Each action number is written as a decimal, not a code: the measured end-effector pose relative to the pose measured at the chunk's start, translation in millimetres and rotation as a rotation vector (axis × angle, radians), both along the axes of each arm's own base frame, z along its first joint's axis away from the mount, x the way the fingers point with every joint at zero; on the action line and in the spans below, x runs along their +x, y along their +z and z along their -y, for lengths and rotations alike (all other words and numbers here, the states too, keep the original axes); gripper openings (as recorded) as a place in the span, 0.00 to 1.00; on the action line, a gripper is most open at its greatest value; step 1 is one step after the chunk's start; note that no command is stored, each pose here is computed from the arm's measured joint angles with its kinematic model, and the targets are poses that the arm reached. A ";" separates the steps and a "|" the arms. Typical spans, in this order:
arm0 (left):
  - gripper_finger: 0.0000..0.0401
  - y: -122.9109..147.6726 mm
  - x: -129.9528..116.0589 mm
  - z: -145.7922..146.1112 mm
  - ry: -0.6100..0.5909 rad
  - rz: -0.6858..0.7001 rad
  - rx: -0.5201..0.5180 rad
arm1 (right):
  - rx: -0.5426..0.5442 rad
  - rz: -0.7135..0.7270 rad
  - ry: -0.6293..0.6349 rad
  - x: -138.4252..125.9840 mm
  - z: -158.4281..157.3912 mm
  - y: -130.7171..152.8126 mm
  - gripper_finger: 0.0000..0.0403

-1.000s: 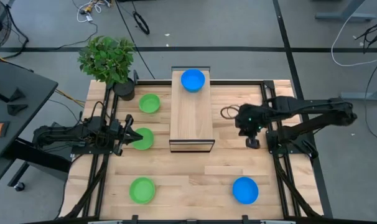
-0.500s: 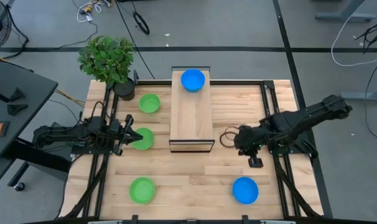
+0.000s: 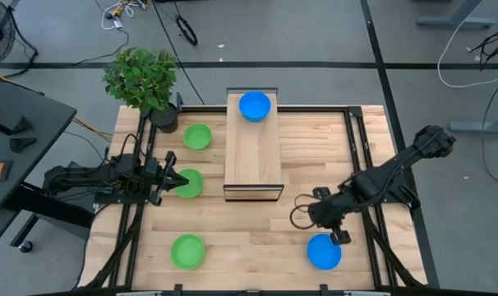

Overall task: Pick & Place Mini bowls
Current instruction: Stack the blue bowl on the blue bowl on the shelf

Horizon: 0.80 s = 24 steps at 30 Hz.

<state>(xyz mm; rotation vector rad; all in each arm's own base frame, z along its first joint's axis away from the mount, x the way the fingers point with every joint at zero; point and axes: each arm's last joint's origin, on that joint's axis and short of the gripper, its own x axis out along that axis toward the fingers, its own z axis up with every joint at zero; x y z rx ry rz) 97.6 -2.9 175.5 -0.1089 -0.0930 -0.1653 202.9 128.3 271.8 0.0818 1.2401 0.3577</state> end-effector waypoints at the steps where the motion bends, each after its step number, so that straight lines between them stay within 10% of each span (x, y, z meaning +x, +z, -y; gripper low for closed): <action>1: 0.07 0.1 0.0 0.0 0.000 0.001 0.000 | -0.003 -0.005 0.010 -0.4 -2.7 -1.4 0.10; 24: 0.07 0.0 0.0 0.0 0.000 0.000 0.000 | -0.153 -0.041 0.090 -1.6 -39.0 -30.8 0.25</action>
